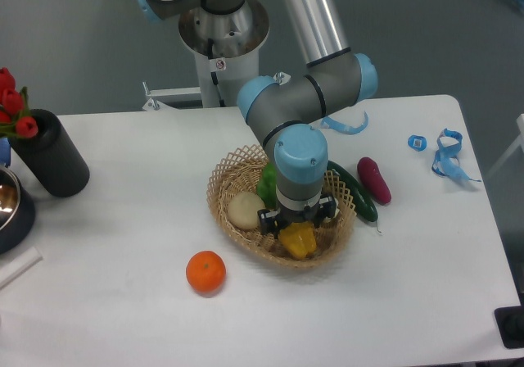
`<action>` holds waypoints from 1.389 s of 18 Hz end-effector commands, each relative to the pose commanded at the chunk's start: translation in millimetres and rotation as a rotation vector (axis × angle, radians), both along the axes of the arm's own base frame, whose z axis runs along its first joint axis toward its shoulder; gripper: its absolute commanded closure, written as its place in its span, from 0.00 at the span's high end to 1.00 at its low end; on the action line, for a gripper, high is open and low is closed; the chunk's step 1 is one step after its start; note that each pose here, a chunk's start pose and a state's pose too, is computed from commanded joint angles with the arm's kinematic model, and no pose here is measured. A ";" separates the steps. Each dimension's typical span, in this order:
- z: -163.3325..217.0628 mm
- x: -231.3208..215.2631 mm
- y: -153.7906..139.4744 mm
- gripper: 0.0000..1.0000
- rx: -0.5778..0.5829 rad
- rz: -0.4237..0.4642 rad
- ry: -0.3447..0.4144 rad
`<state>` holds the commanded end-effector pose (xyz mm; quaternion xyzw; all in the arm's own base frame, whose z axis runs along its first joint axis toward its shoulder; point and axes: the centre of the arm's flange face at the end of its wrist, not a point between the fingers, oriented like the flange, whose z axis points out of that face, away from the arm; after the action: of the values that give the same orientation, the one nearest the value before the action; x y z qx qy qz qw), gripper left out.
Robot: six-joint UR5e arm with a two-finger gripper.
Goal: Pick up the yellow pepper from the basket
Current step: 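Close the gripper fingers around the yellow pepper, then lift the yellow pepper out of the basket and carry it aside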
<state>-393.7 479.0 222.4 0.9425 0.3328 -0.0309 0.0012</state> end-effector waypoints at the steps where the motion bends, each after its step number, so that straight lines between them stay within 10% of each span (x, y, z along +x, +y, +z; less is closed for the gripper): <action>1: 2.2 -0.7 0.6 0.52 0.003 -0.002 0.004; 10: 56.1 -24.5 -7.5 0.47 0.093 -0.241 0.041; 25: 97.8 -175.0 -65.3 0.45 0.139 -0.328 0.170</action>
<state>-568.7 413.7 320.2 0.9759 0.1748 -0.0870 -0.0971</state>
